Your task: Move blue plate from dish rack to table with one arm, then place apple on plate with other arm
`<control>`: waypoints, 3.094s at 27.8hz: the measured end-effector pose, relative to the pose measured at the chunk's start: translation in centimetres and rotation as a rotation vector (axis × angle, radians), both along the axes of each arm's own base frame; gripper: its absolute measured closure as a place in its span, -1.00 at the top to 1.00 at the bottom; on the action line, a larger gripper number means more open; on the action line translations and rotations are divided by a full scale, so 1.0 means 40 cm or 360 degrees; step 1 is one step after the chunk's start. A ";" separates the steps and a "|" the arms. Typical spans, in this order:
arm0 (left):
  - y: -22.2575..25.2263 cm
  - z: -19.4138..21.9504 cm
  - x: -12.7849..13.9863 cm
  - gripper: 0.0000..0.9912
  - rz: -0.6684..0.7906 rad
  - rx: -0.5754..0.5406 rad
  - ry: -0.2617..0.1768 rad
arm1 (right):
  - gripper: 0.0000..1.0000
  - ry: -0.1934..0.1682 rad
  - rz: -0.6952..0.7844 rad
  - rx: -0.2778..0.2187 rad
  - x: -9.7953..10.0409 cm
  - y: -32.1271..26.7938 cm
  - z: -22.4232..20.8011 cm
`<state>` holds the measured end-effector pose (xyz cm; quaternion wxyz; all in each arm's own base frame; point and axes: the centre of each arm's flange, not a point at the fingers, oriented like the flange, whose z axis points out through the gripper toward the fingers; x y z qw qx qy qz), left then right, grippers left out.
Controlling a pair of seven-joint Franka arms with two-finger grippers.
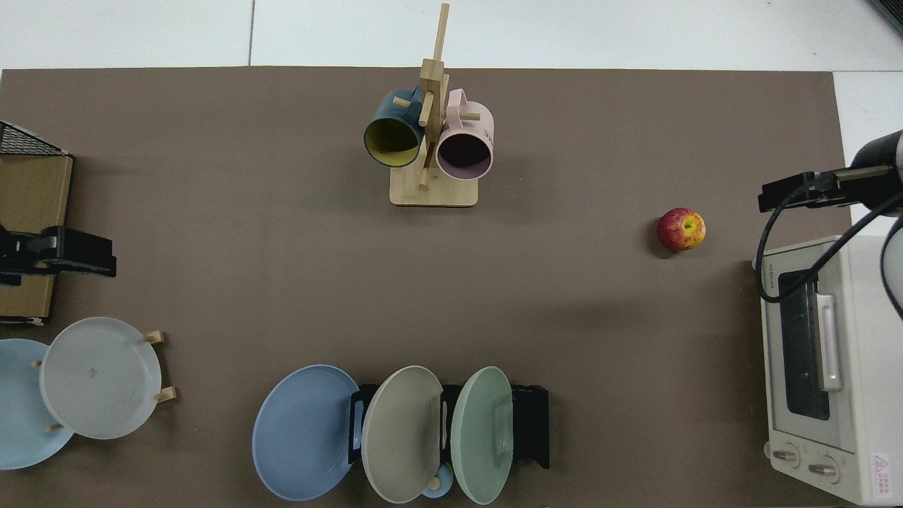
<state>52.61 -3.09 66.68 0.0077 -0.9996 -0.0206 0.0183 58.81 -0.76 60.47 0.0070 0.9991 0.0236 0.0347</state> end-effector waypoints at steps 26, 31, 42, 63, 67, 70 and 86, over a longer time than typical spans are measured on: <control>0.000 0.000 0.000 1.00 0.0000 0.0000 0.0000 | 1.00 0.0097 0.0072 0.0003 -0.026 0.066 -0.007; 0.000 0.000 0.000 1.00 0.0000 0.0000 0.0000 | 1.00 0.0104 0.0066 0.0003 -0.029 0.060 -0.006; 0.000 0.000 0.000 1.00 0.0000 0.0000 0.0000 | 1.00 0.0102 0.0065 0.0002 -0.030 0.059 -0.004; 0.000 0.000 0.000 1.00 0.0000 0.0000 0.0000 | 1.00 0.0073 0.0070 0.0004 -0.025 0.063 0.002; 0.000 0.000 0.000 1.00 0.0000 0.0000 0.0000 | 1.00 0.0041 0.0070 0.0004 -0.015 0.064 -0.005; 0.000 0.000 0.000 1.00 0.0000 0.0000 0.0000 | 1.00 0.0013 0.0071 0.0003 -0.002 0.064 -0.022; 0.000 0.000 0.000 1.00 0.0000 0.0000 0.0000 | 1.00 -0.0003 0.0038 0.0047 0.100 0.064 -0.174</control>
